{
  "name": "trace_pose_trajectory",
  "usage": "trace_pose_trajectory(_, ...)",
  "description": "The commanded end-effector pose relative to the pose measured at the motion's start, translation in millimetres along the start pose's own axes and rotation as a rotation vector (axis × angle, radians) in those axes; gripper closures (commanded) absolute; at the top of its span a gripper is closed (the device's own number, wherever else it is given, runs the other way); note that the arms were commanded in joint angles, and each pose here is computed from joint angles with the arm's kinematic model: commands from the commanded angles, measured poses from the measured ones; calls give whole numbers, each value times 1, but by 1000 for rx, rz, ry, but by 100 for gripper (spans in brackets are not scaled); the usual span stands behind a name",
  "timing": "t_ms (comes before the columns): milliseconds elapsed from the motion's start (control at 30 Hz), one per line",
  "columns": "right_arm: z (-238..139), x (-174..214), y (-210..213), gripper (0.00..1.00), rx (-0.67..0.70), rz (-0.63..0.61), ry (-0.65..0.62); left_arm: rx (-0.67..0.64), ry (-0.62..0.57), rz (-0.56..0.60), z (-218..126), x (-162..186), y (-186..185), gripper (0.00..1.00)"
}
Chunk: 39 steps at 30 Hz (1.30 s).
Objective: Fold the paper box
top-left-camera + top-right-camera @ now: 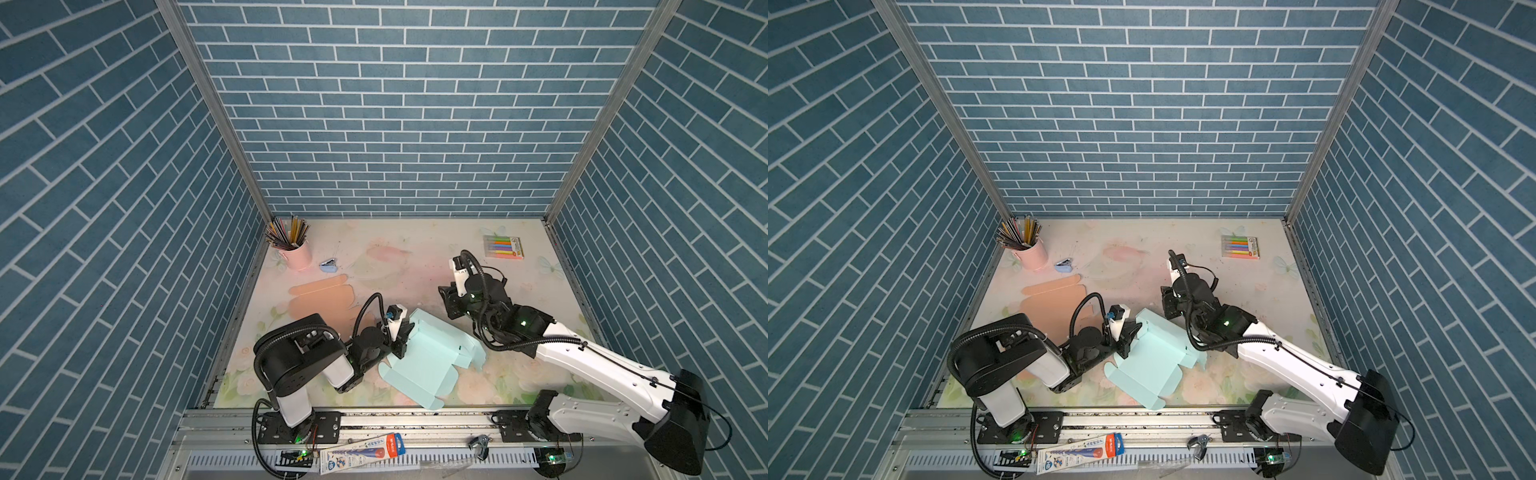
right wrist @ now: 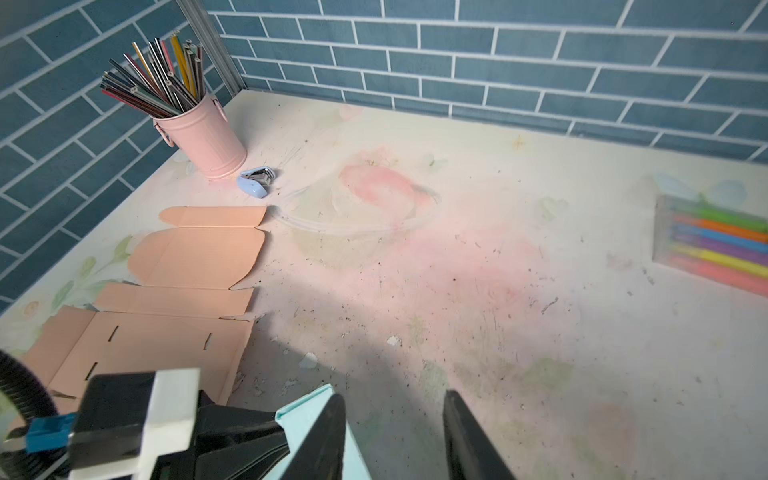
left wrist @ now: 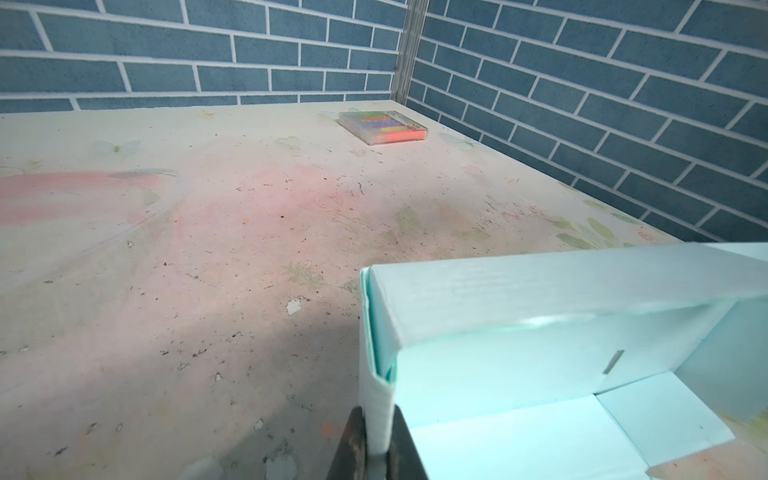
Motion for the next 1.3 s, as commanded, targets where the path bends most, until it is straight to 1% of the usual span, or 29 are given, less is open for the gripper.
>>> trace_pose_trajectory(0,21,30,5,59,-158,84,204,-13,-5,32,3,-6,-5,88)
trace_pose_trajectory(100,33,39,5,59,-199,130,271,-13,2,44,5,-6,-8,88)
trace_pose_trajectory(300,53,57,-7,61,-249,249,316,-18,12,57,7,-4,-11,88)
trace_pose_trajectory(500,62,70,-10,62,-271,276,370,-28,20,69,9,-4,-12,88)
trace_pose_trajectory(800,59,96,-13,63,-322,358,404,-14,19,64,11,1,-14,87)
trace_pose_trajectory(1000,56,105,-16,64,-317,374,413,-1,14,68,13,0,-15,80)
trace_pose_trajectory(1167,54,107,-17,64,-312,376,413,2,10,73,17,-2,-16,80)
trace_pose_trajectory(1267,54,110,-17,64,-320,389,415,-6,12,76,19,-3,-16,84)
Point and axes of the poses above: each gripper's point midway between its finger pads, its own z axis out along the fingers, its own y axis along the line the jaws close on, x = y × z, the point moved 8 cm from there along -z, back along the fingers, and after that the axes turned 3 degrees about z, right-handed, at the moved point
